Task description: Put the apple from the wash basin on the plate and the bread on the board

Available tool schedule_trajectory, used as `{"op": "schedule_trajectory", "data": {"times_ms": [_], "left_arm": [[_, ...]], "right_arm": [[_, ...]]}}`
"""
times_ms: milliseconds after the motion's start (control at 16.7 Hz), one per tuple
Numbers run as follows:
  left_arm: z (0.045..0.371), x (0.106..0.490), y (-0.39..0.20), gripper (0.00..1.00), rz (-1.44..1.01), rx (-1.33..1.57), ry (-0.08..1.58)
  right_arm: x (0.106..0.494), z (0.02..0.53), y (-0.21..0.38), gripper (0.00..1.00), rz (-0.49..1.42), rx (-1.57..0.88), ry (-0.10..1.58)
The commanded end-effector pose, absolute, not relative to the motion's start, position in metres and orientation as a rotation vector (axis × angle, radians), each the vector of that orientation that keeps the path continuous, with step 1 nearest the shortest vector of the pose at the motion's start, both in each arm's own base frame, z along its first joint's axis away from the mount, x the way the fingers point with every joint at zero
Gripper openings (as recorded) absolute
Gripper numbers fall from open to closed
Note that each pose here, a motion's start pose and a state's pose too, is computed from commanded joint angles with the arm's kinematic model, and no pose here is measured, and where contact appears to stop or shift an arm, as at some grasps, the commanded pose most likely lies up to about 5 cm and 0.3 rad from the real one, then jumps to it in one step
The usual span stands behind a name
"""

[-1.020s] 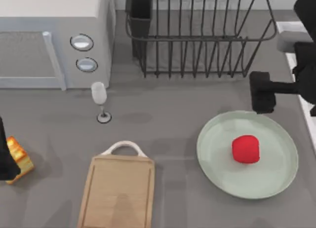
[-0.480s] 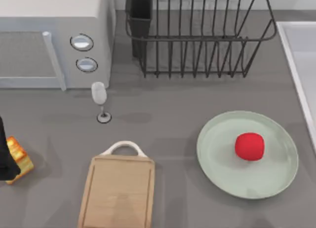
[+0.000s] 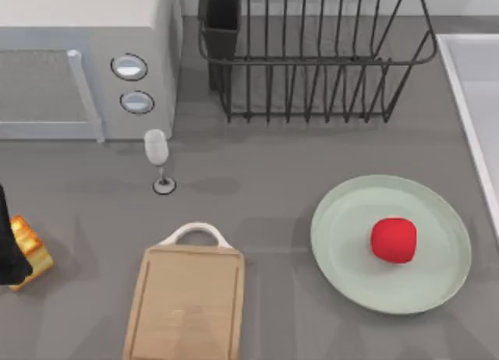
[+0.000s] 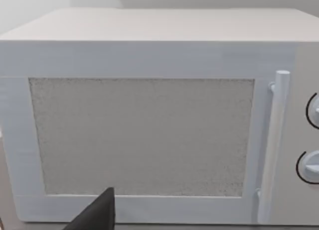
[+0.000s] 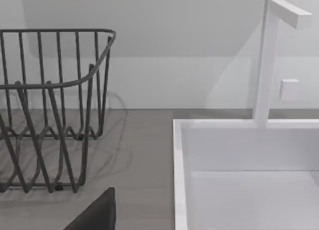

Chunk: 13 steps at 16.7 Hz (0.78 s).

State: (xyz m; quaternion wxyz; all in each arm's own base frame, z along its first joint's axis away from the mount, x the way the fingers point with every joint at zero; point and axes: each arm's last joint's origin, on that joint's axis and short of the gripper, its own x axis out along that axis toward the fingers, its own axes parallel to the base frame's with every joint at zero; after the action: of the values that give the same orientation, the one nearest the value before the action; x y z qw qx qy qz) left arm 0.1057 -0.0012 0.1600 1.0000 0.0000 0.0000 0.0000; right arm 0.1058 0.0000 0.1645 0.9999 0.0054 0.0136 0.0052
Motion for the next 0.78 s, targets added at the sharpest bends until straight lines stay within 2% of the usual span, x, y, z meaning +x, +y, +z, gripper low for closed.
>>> {"op": "schedule_trajectory", "data": {"times_ms": [480, 780], "left_arm": [[0.161, 0.106, -0.001, 1.0, 0.0, 0.007, 0.011], [0.184, 0.113, -0.001, 1.0, -0.015, 0.132, 0.209]], "right_arm": [[0.106, 0.16, -0.001, 1.0, 0.0, 0.0, 0.0], [0.106, 0.16, -0.001, 1.0, 0.0, 0.0, 0.0]]}}
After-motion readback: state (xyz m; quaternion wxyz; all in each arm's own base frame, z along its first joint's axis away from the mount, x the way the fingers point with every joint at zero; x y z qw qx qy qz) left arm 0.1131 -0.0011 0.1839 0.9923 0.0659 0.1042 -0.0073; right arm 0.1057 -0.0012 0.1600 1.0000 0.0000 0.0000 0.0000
